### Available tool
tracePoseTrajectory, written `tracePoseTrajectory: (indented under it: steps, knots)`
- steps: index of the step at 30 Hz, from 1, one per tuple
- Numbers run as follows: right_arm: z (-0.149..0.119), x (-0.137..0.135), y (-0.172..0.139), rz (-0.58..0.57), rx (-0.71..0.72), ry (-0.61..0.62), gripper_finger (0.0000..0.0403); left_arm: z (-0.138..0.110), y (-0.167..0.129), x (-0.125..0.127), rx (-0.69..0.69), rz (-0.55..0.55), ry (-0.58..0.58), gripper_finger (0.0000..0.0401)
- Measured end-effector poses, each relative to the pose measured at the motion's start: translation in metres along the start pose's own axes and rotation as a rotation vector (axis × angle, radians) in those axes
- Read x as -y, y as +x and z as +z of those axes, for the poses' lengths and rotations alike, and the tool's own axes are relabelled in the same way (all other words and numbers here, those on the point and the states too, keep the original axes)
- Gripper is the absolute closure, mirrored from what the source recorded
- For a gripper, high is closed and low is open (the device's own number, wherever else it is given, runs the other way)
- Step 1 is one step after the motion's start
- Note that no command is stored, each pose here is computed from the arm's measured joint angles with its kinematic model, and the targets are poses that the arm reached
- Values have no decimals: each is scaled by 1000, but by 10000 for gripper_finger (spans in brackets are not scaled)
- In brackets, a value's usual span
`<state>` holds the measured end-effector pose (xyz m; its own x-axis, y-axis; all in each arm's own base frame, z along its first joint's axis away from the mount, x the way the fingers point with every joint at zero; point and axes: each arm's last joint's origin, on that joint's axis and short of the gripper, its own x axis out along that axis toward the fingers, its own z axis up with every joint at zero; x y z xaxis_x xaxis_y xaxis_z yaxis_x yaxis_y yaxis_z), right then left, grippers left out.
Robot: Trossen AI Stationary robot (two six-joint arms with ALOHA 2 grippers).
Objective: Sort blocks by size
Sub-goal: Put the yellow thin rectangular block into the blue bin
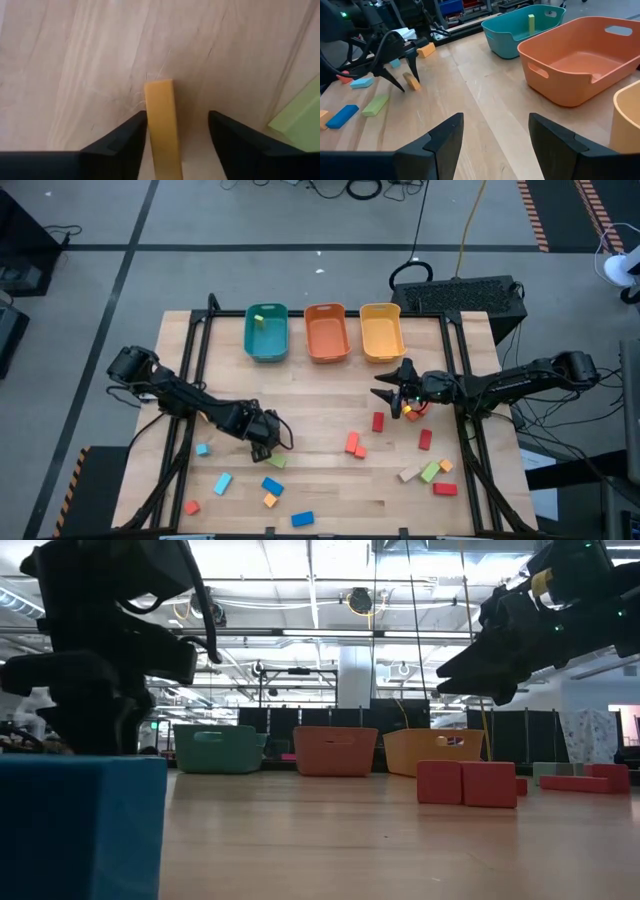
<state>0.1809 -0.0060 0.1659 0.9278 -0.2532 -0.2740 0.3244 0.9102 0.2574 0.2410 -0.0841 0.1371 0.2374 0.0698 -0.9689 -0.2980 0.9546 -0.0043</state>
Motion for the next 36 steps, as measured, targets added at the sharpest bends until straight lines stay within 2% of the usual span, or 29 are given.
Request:
tracePoseTrajectory:
  steps: [8,10,16,23,27,33,36]
  knots:
    - [0,0,0,1,4,7,193,4,1,-7,3,24,-22,319]
    - [0,0,0,1,4,5,193,6,1,-11,3,34,-22,337]
    - [0,0,0,-1,-1,-47,193,15,-6,-33,-6,81,-51,339]
    - [-3,1,0,-10,-28,-61,193,37,-37,-65,53,145,-73,333]
    - [-3,1,0,-11,-31,-62,193,48,-59,-89,114,241,-100,332]
    - [-3,1,0,-12,-34,-63,193,63,-88,-132,171,336,-203,330]
    - [-4,1,0,-15,-40,-60,193,70,-95,-157,209,399,-300,330]
